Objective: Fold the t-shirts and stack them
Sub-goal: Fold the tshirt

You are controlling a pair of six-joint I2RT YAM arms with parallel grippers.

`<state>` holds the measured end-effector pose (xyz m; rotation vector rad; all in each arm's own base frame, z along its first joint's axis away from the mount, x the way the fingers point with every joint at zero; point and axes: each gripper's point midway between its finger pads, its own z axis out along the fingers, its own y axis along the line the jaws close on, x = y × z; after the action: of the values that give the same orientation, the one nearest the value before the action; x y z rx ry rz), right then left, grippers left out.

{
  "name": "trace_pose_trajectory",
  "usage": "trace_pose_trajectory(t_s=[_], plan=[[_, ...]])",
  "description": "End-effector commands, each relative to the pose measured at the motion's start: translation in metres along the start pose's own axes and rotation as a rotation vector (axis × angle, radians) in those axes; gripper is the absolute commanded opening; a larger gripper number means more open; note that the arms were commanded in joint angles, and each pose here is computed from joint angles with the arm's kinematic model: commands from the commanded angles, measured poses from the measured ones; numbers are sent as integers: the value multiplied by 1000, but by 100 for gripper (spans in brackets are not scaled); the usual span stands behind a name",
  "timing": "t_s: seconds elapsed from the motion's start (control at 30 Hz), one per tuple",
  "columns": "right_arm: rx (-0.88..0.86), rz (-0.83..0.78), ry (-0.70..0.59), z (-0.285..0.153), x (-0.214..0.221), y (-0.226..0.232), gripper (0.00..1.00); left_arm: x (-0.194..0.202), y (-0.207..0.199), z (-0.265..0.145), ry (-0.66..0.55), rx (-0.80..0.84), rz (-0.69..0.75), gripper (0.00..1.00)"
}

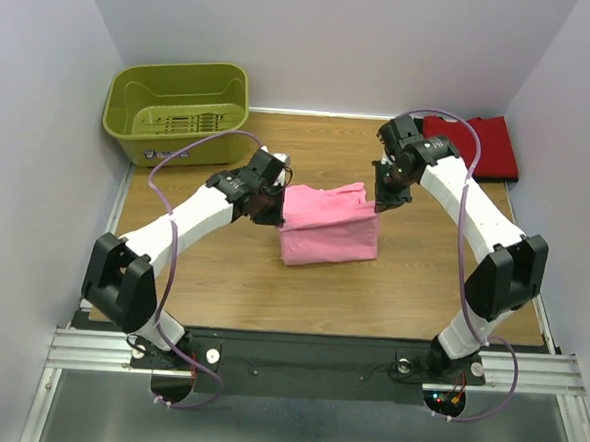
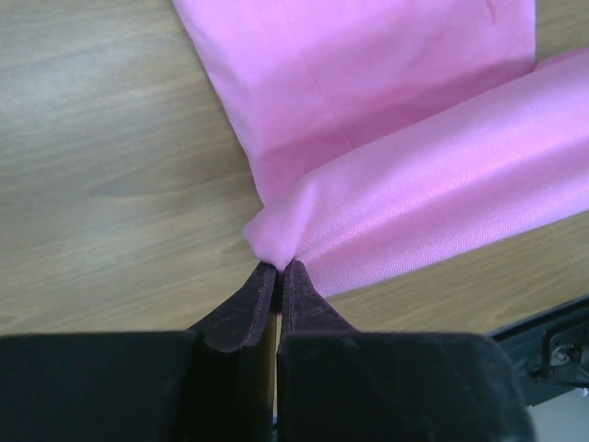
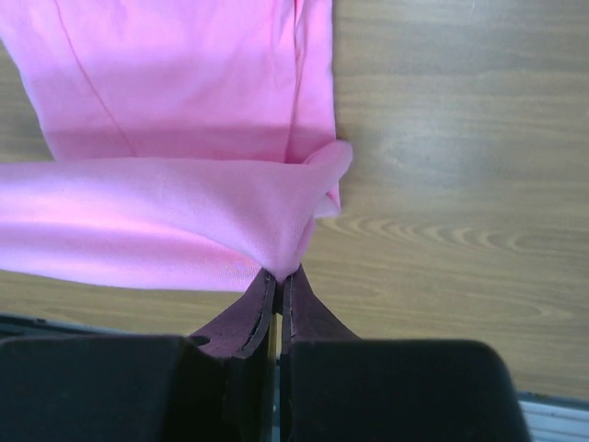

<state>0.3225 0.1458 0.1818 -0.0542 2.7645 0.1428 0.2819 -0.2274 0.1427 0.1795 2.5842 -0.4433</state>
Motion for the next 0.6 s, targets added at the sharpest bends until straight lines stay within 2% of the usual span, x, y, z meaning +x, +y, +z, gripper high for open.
trace_pose_trajectory(t_s=[0.0, 0.3, 0.57], plan=[[-2, -2, -89, 6, -37, -8, 0, -35, 12, 3, -55, -16, 31, 0], [-37, 30, -31, 59, -55, -18, 1, -47, 45, 58, 19, -32, -12, 0], [-71, 58, 1, 106, -71, -20, 0, -63, 52, 86, 13, -22, -7, 0]])
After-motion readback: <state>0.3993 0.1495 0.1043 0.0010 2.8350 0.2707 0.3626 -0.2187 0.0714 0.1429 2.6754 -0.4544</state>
